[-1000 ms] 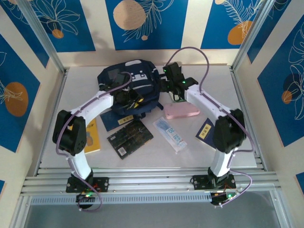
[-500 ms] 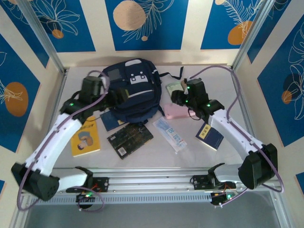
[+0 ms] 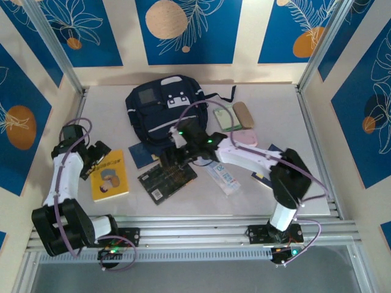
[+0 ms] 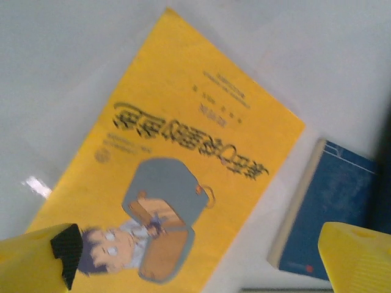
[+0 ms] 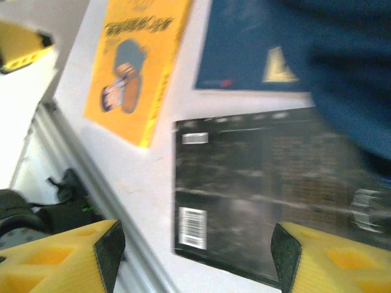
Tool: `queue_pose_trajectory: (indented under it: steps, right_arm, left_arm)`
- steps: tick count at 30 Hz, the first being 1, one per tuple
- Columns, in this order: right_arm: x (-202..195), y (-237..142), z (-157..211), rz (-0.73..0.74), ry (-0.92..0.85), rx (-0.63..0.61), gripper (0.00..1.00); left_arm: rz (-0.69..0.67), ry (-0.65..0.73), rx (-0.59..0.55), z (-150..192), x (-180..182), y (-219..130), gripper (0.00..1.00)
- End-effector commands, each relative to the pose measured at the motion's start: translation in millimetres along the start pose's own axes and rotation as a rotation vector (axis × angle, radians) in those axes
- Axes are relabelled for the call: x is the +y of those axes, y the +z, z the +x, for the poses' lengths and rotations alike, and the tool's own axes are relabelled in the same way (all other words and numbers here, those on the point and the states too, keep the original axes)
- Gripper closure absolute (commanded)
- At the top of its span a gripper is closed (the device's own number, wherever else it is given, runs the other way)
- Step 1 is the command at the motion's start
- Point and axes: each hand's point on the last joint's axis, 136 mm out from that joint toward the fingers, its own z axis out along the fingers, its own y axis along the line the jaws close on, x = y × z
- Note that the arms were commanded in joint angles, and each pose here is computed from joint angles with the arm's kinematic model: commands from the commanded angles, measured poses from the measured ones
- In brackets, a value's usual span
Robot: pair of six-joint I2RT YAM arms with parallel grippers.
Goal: Pack the student bag
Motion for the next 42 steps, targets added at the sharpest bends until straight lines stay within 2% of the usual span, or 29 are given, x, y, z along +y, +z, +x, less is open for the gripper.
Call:
queue_pose_trajectory:
  steps: [1, 4, 6, 7, 10, 14, 19, 22, 30, 35, 42]
  right_arm:
    - [42, 30, 6, -0.160, 0.030, 0.108, 0.32]
    - [58, 64, 2, -0.185, 0.053, 0.169, 0.31]
    - [59, 83, -2, -0.192, 0.106, 0.190, 0.31]
    - [60, 91, -7, -0.193, 0.136, 0.191, 0.28]
    - [59, 120, -13, -0.141, 0.174, 0.199, 0.26]
    - [44, 147, -22, -0.022, 0.237, 0.200, 0.30]
    - [26, 173, -23, 0.048, 0.280, 0.204, 0.34]
    - [15, 184, -20, 0.098, 0.288, 0.221, 0.34]
    - [11, 204, -5, 0.123, 0.230, 0.258, 0.34]
    - [3, 211, 1, 0.149, 0.210, 0.266, 0.34]
    - [-5, 222, 12, 0.142, 0.254, 0.313, 0.33]
  left_arm:
    - [0.006, 0.023, -0.031, -22, 5, 10, 0.00]
    - [-0.023, 0.026, -0.010, -27, 12, 27, 0.00]
    - [-0.003, -0.001, 0.060, -21, 13, 43, 0.01]
    - [0.010, -0.009, 0.088, -17, 12, 49, 0.02]
    - [0.050, -0.041, 0.145, -6, 8, 60, 0.04]
    - [0.053, -0.099, 0.194, 12, 13, 67, 0.06]
    - [0.018, -0.192, 0.299, 38, 25, 83, 0.10]
    - [0.023, -0.233, 0.357, 52, 26, 90, 0.12]
    - [0.161, -0.314, 0.424, 74, 7, 88, 0.21]
    - [0.211, -0.303, 0.456, 87, -2, 83, 0.23]
    - [0.202, -0.257, 0.501, 109, -4, 90, 0.25]
